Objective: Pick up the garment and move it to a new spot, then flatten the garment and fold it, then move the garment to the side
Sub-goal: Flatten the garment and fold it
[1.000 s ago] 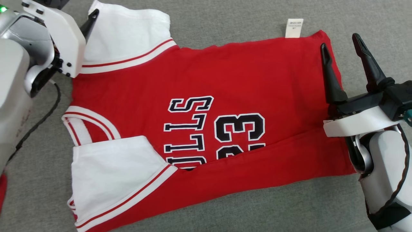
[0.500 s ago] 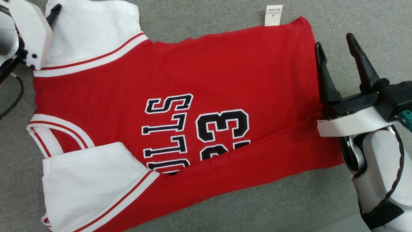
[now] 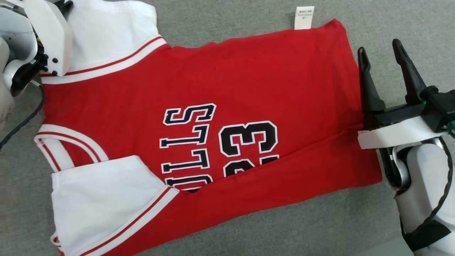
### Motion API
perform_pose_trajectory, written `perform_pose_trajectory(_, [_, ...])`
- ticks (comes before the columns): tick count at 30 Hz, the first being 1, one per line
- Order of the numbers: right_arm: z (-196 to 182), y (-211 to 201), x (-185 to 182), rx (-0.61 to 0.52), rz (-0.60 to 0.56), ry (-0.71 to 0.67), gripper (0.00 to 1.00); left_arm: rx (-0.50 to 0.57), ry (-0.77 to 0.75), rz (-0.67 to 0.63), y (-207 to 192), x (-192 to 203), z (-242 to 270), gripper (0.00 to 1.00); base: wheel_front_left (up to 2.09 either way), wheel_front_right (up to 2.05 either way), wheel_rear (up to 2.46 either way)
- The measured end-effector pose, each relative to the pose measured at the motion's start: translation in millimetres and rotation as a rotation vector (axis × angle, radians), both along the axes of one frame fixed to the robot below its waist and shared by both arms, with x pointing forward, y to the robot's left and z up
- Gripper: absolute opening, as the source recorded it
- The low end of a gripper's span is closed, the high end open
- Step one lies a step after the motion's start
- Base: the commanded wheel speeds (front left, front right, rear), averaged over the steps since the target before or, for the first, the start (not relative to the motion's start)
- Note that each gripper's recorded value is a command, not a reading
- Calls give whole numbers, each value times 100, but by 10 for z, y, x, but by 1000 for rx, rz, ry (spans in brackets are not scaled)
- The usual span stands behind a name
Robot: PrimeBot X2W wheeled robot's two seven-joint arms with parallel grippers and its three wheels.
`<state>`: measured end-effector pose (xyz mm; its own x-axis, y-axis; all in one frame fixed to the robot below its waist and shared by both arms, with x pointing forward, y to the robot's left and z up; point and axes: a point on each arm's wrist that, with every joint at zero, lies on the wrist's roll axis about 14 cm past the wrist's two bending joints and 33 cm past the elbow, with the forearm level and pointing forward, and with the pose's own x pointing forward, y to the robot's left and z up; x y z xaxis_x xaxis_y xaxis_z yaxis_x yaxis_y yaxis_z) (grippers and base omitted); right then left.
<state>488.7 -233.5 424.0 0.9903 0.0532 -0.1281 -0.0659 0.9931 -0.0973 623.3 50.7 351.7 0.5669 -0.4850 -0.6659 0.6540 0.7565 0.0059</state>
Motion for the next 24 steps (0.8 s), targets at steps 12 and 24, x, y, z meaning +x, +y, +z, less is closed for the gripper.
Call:
perform_pose_trajectory(12, [-42, 49, 324, 63, 19, 127, 100, -178, -238, 17, 98, -117, 770, 0, 0, 0, 0])
perform_pose_trajectory(24, [-362, 78, 499, 44, 23, 392, 100, -196, -303, 10, 292, -446, 1097, 0, 0, 0, 0])
